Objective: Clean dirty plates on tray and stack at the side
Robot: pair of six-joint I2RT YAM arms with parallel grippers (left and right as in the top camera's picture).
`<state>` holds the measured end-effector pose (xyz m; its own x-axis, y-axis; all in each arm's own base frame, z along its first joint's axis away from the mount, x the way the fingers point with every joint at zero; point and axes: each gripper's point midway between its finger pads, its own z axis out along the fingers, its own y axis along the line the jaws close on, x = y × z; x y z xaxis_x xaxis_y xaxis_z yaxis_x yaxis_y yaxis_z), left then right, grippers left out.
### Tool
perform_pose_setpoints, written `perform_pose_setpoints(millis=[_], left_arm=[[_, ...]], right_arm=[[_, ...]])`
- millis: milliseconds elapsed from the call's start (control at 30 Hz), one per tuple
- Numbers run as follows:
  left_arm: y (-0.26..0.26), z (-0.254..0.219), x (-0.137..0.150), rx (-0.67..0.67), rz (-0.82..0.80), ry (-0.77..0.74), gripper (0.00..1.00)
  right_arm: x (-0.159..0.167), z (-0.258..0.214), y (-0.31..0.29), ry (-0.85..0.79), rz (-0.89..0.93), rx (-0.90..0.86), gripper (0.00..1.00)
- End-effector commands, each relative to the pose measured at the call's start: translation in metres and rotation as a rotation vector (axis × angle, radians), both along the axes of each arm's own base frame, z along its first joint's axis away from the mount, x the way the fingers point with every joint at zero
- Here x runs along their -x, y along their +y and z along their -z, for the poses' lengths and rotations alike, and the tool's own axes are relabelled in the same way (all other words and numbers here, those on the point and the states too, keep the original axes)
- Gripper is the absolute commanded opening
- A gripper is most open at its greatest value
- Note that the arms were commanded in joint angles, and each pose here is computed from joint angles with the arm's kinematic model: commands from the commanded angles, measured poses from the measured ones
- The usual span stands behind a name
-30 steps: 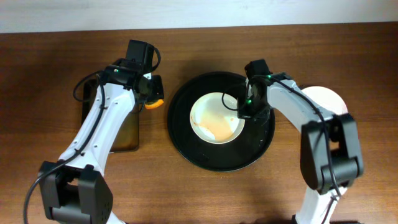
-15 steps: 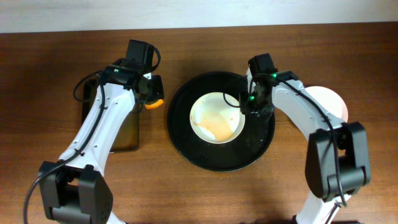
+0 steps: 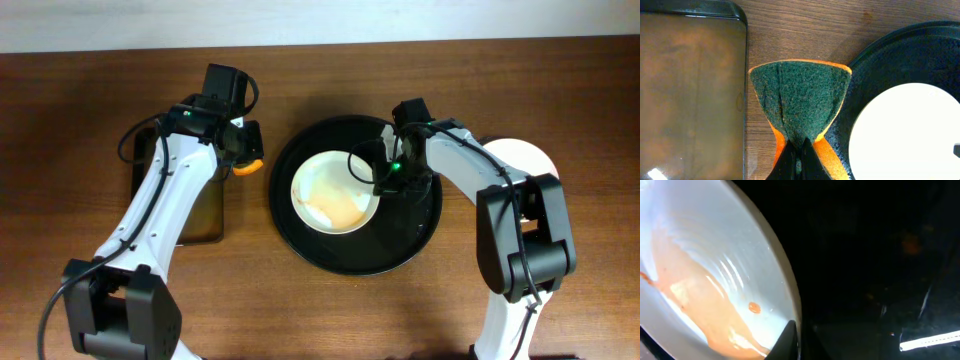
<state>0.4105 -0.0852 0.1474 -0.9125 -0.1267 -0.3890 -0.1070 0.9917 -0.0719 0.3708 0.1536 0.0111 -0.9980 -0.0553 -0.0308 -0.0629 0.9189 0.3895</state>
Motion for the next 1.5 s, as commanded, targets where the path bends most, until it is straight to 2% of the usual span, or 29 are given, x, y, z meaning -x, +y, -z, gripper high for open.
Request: perform_pose_setpoints(millis=[0,233,333,567,767,867,1067,1233,1300,1467], left_arm=[[0.000,-0.013,-0.001,0.008,-0.005,-0.031,0.00],[0.000,-0.013,-0.001,0.008,-0.004,-0.031,0.00],[0.000,-0.012,-0.001,0.008,-0.004,-0.030,0.00],[0.000,-0.013,-0.001,0.008,-0.004,-0.031,0.00],[0.000,-0.013,-0.001,0.008,-0.004,-0.031,0.00],[0.000,-0.013,-0.001,0.009,-0.004,-0.031,0.00],[-0.007,-0.012,0.000,0.044,0.013,-0.023,0.00],[-0.061,-0.017,0.004,0.288,0.146,-0.002,0.00],[-0.094,-0.011,0.012,0.345,0.224,0.030,0.00],[-0.156,0.015,0.028,0.459,0.362,0.123,0.00]], right_arm=[[0.003,0.001,0.006,0.027,-0.003,-0.040,0.04],[0.006,-0.003,0.008,0.040,-0.004,-0.059,0.04],[-0.007,-0.022,-0.001,-0.033,0.018,-0.057,0.04],[-0.032,-0.096,-0.061,-0.332,0.079,0.249,0.04],[-0.029,-0.118,-0.093,-0.404,0.094,0.481,0.04],[-0.025,-0.130,-0.086,-0.463,0.054,0.611,0.04],[-0.007,-0.128,-0.063,-0.448,-0.023,0.649,0.04],[0.001,-0.122,-0.056,-0.406,-0.023,0.600,0.04],[0.001,-0.122,-0.056,-0.398,0.042,0.583,0.04],[0.003,-0.121,-0.052,-0.385,0.035,0.558,0.04]])
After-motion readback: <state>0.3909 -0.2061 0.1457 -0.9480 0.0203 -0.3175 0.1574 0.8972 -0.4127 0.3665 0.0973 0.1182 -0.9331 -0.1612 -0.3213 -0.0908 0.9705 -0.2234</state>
